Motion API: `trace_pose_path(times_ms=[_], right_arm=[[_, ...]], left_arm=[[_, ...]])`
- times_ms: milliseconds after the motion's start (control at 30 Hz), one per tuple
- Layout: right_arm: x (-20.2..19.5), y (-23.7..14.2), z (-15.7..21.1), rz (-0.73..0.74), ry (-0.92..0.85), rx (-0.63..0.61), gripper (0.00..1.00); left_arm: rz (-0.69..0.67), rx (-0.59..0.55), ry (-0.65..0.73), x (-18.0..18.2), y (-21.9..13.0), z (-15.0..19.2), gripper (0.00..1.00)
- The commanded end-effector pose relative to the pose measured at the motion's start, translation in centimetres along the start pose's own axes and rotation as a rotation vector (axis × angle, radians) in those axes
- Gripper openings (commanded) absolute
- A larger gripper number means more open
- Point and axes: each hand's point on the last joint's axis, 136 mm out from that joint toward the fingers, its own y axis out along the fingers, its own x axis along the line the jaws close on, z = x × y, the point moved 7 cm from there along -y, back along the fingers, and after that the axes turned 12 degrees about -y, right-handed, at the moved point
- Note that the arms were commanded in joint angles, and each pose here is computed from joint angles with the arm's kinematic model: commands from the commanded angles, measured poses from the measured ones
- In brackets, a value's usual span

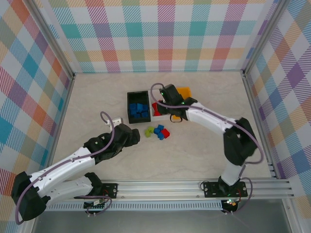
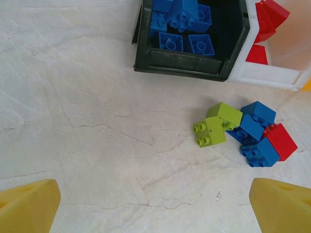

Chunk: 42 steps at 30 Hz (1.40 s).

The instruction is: Sort the legos into containers by color

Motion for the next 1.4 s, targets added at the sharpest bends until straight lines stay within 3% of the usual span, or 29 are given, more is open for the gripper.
trace_pose_path(times_ms=[0,233,300,367,433,633,833,1067,1367], right_arm=[[-1.7,3.0,-0.1,0.058,0.012,0.081,0.25],[-1.9,6.2,0.0,0.103,0.019,0.142,0.29],[-1.8,6.6,-0.2,0.094,0.018,0.128,0.41],[-1.5,6.1,-0.9,0.073,0.011,0.076,0.6],[-1.2,4.9,-1.8,0.062,0.001,0.03,0.67],[-0.5,0.1,-2.0,0.026,-0.028,-0.077,0.69],[-0.9,-3.5,2.4,-0.036,0.049,-0.08,0.69],[-2.2,-6.1,6.8,-0.01,0.09,-0.066,0.69],[-2.8,-7.9,7.8,0.006,0.098,-0.099,0.69]], left_arm=[[-0.029,0.022,-0.008,0.9,-0.2,0.5,1.0],[-0.02,0.014,-0.015,1.5,-0.7,0.5,1.0],[-0.013,0.016,-0.015,1.3,-0.7,0.5,1.0],[-0.008,0.018,-0.011,1.1,-0.6,0.4,1.0],[-0.013,0.024,-0.005,0.9,-0.5,0.4,1.0],[0.008,0.047,0.016,0.1,0.4,0.8,1.0],[-0.014,0.142,0.103,-2.6,3.8,1.9,0.99],[-0.08,0.201,0.198,-5.6,8.3,2.8,0.83],[-0.16,0.249,0.296,-6.7,12.5,4.2,0.73]])
